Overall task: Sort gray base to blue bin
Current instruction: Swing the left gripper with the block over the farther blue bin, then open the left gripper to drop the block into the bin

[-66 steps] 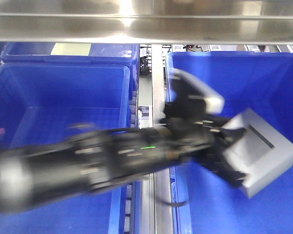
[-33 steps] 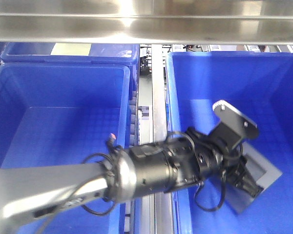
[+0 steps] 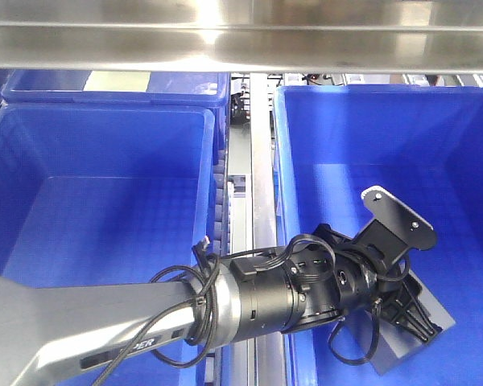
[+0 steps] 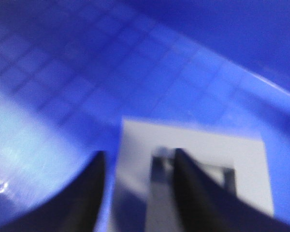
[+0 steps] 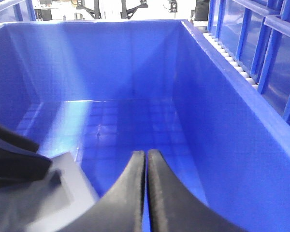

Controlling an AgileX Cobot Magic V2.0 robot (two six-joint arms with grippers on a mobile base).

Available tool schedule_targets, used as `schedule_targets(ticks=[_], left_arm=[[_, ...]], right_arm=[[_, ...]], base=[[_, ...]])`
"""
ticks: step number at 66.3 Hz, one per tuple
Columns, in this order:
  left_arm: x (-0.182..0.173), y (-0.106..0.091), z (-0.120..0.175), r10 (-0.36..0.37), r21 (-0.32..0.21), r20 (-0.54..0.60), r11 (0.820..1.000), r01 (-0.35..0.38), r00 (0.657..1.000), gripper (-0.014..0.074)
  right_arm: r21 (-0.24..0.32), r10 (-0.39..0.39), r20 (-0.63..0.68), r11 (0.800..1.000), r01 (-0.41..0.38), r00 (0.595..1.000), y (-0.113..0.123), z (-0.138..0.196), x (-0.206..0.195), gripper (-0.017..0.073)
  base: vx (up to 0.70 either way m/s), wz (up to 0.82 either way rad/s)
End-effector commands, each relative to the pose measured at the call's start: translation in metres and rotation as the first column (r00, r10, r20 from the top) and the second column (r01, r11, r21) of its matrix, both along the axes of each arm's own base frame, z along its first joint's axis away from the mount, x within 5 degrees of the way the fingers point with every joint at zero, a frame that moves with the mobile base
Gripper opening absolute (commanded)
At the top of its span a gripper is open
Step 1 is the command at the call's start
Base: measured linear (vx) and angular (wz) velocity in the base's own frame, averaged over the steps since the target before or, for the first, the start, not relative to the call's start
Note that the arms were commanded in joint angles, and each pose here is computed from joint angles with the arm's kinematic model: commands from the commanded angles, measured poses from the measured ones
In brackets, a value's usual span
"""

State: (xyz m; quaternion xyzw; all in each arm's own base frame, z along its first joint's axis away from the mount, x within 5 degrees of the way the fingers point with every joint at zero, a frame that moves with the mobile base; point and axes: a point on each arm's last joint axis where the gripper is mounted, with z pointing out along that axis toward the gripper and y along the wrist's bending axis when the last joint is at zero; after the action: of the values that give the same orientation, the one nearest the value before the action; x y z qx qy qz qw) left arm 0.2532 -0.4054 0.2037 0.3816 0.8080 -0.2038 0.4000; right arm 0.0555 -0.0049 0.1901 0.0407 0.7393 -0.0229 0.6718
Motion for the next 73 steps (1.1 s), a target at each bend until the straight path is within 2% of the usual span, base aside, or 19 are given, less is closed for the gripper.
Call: schedule_targets(ticks=[1,7,12,26,33,46,58,73], left_arm=[[-0.004,0.001,0.046,-0.002,-0.118,0.047,0.993,0.007,0.999,0.0459],[-0.005,0.005,0.053,0.021,-0.119,0.024,0.993,-0.018,1.0,0.0453],[-0.009,0.01,0.06,0.012,-0.138,0.036,0.99,-0.007,0.999,0.0394],[-0.032,0.037,0.081,-0.055,-0.254,0.087,0.964,0.076,0.995,-0.0009],[-0.047,0.056,0.088,-0.08,-0.292,0.101,0.951,0.106,0.992,-0.0008],[-0.073,0.101,0.104,-0.074,-0.302,0.11,0.948,0.104,0.991,-0.0008],[-0.101,0.151,0.122,-0.066,-0.326,0.148,0.939,0.112,0.987,-0.0006],[-0.138,0.213,0.119,-0.05,-0.356,0.172,0.928,0.109,0.984,-0.0005]], right_arm=[[-0.023,0.001,0.023,1.0,0.0,1.0,0.0,0.001,0.0,-0.0005],[-0.023,0.001,0.023,1.0,0.0,1.0,0.0,0.001,0.0,-0.0005],[-0.023,0.001,0.023,1.0,0.0,1.0,0.0,0.001,0.0,-0.0005],[-0.023,0.001,0.023,1.0,0.0,1.0,0.0,0.001,0.0,-0.0005],[-0.023,0.001,0.023,1.0,0.0,1.0,0.0,0.001,0.0,-0.0005],[-0.023,0.001,0.023,1.0,0.0,1.0,0.0,0.001,0.0,-0.0005],[-0.023,0.001,0.023,1.0,0.0,1.0,0.0,0.001,0.0,-0.0005],[-0.023,0.001,0.023,1.0,0.0,1.0,0.0,0.001,0.0,-0.0005]], base=[[0.0,0.0],[0.0,0.0],[0.0,0.0],[0.0,0.0],[0.0,0.0],[0.0,0.0],[0.0,0.0],[0.0,0.0]])
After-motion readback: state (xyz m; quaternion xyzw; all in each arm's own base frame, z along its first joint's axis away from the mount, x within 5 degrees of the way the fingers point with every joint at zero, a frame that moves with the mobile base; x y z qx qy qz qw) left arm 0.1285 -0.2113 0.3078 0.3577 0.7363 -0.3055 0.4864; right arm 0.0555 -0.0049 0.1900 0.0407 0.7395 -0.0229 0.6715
